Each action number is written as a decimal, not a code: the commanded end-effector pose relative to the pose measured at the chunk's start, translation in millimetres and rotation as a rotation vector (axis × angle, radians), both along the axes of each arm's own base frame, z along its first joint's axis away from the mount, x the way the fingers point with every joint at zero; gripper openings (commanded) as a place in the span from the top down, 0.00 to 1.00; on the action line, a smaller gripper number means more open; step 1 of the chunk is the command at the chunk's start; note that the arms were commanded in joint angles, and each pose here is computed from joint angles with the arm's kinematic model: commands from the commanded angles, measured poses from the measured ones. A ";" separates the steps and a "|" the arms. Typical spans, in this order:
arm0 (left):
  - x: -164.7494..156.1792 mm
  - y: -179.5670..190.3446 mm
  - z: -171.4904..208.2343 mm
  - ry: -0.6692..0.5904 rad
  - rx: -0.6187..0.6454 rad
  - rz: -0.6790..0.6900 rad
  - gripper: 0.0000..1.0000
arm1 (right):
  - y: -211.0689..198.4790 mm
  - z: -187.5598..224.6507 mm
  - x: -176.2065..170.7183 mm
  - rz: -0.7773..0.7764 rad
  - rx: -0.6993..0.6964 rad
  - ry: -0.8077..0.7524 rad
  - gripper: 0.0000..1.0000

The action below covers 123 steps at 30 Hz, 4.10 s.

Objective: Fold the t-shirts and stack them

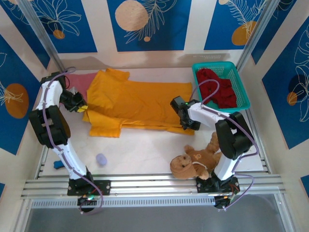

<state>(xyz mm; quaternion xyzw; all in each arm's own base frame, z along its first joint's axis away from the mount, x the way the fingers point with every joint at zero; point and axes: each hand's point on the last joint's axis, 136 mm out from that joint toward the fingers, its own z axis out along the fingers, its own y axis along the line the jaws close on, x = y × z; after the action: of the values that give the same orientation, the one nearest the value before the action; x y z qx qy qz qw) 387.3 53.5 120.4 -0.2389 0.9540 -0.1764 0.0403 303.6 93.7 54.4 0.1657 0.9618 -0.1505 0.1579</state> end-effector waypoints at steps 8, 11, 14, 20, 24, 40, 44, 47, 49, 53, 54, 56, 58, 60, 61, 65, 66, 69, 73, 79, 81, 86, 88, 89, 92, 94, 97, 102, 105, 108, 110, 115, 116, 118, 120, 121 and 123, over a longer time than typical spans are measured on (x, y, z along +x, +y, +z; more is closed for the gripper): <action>-12.9 -0.8 22.1 -0.026 0.034 -0.027 0.60 | 25.4 73.3 -26.7 0.083 0.039 -0.069 0.53; -36.4 -12.2 16.3 -0.021 0.005 -0.020 0.60 | 69.9 86.4 -38.6 0.141 0.170 -0.065 0.53; -66.6 -19.9 2.8 0.021 0.000 -0.028 0.61 | 119.4 93.5 -45.8 0.219 0.251 -0.041 0.53; -100.8 -26.0 -27.2 0.073 0.010 -0.050 0.64 | 200.5 103.1 -44.8 0.400 0.285 0.067 0.54; -101.9 -24.2 -38.5 0.067 0.027 -0.047 0.67 | 253.5 87.6 -46.1 0.485 0.375 0.096 0.55; -107.1 -24.3 -55.6 0.142 0.037 -0.071 0.68 | 363.3 22.7 -36.1 0.604 0.474 0.203 0.59; -105.3 -26.7 -63.4 0.170 0.029 -0.079 0.68 | 372.3 5.8 -27.0 0.610 0.499 0.201 0.61; -102.6 -28.1 -71.0 0.190 0.026 -0.078 0.69 | 378.3 -2.1 -21.7 0.629 0.520 0.204 0.62; -104.1 -28.8 -79.1 0.207 0.029 -0.079 0.70 | 382.5 -4.6 -20.3 0.650 0.524 0.200 0.63; -114.6 -28.6 -97.0 0.256 0.037 -0.089 0.70 | 389.1 -9.3 -21.4 0.674 0.544 0.208 0.63; -115.7 -28.9 -100.6 0.260 0.035 -0.091 0.71 | 389.7 -11.0 -21.3 0.676 0.545 0.212 0.64; -117.9 -29.0 -106.2 0.267 0.038 -0.094 0.72 | 392.0 -13.9 -22.2 0.684 0.553 0.220 0.65; -120.9 -28.2 -109.8 0.277 0.046 -0.100 0.74 | 394.1 -17.5 -23.4 0.685 0.565 0.235 0.68; -123.2 -27.4 -110.9 0.279 0.053 -0.105 0.75 | 396.5 -20.0 -25.2 0.690 0.571 0.246 0.68; -123.5 -27.5 -111.1 0.277 0.054 -0.104 0.75 | 397.0 -21.3 -25.3 0.692 0.573 0.249 0.69; -121.9 -31.0 -111.4 0.266 0.035 -0.099 0.76 | 394.9 -28.4 -25.0 0.676 0.575 0.268 0.70; -121.2 -31.5 -110.6 0.262 0.033 -0.097 0.77 | 395.8 -30.1 -25.7 0.676 0.580 0.274 0.70; -118.2 -32.4 -105.7 0.247 0.034 -0.101 0.83 | 396.2 -32.3 -23.7 0.675 0.587 0.280 0.75; -112.5 -33.8 -95.4 0.213 0.028 -0.094 0.89 | 396.3 -34.8 -22.7 0.672 0.608 0.300 0.84; -96.6 -42.8 -77.6 0.146 -0.033 -0.091 0.98 | 391.7 -13.8 -13.0 0.695 0.661 0.294 1.00; -91.2 -43.1 -68.5 0.127 -0.033 -0.088 1.00 | 389.9 -1.5 -9.6 0.703 0.684 0.281 1.00; -76.6 -39.7 -42.2 0.076 -0.018 -0.078 1.00 | 387.1 24.0 -1.0 0.697 0.751 0.254 1.00; -68.3 -40.4 -31.7 0.050 -0.021 -0.074 1.00 | 385.5 34.0 3.4 0.693 0.777 0.246 1.00; -64.0 -41.4 -26.5 0.038 -0.024 -0.073 1.00 | 385.0 38.5 5.0 0.688 0.795 0.247 1.00; -50.2 -45.1 -15.6 0.013 -0.025 -0.079 1.00 | 382.5 48.3 13.0 0.668 0.849 0.246 1.00; -39.5 -49.7 -11.1 -0.002 -0.030 -0.088 1.00 | 379.3 49.2 20.8 0.653 0.866 0.241 1.00; -22.7 -55.4 -5.7 -0.010 -0.013 -0.112 1.00 | 374.7 47.6 36.0 0.628 0.904 0.237 1.00; 9.8 -52.7 4.3 -0.040 0.015 -0.109 1.00 | 373.2 41.1 58.9 0.600 0.976 0.246 1.00; 26.5 -55.9 5.4 -0.044 0.013 -0.119 1.00 | 371.3 35.6 68.9 0.581 0.998 0.252 1.00; 39.2 -62.5 2.4 -0.032 0.027 -0.148 1.00 | 368.1 29.1 78.2 0.564 1.012 0.252 1.00; 47.0 -67.2 1.4 -0.033 0.034 -0.159 1.00 | 365.8 26.5 84.0 0.558 1.020 0.250 1.00; 55.8 -62.8 1.0 -0.024 0.105 -0.154 1.00 | 359.7 25.3 100.3 0.556 1.038 0.224 1.00; 56.9 -59.5 2.4 -0.027 0.124 -0.148 1.00 | 359.5 25.2 104.3 0.564 1.044 0.212 1.00; 59.4 -56.7 4.0 -0.037 0.141 -0.137 1.00 | 359.0 23.9 110.4 0.577 1.045 0.194 1.00; 61.5 -55.4 4.1 -0.037 0.147 -0.130 1.00 | 358.0 25.4 117.2 0.591 1.054 0.180 1.00; 62.5 -55.5 3.3 -0.037 0.145 -0.127 1.00 | 357.3 27.1 119.9 0.596 1.053 0.172 1.00; 64.9 -54.8 1.9 -0.036 0.147 -0.122 1.00 | 353.9 29.3 125.3 0.597 1.044 0.157 1.00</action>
<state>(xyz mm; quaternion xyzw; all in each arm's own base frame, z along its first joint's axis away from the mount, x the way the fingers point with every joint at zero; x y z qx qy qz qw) 450.8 -7.9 122.9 -0.1578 0.9766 -0.1280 0.0702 423.1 447.8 85.1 -0.0542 0.9272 0.3702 0.0186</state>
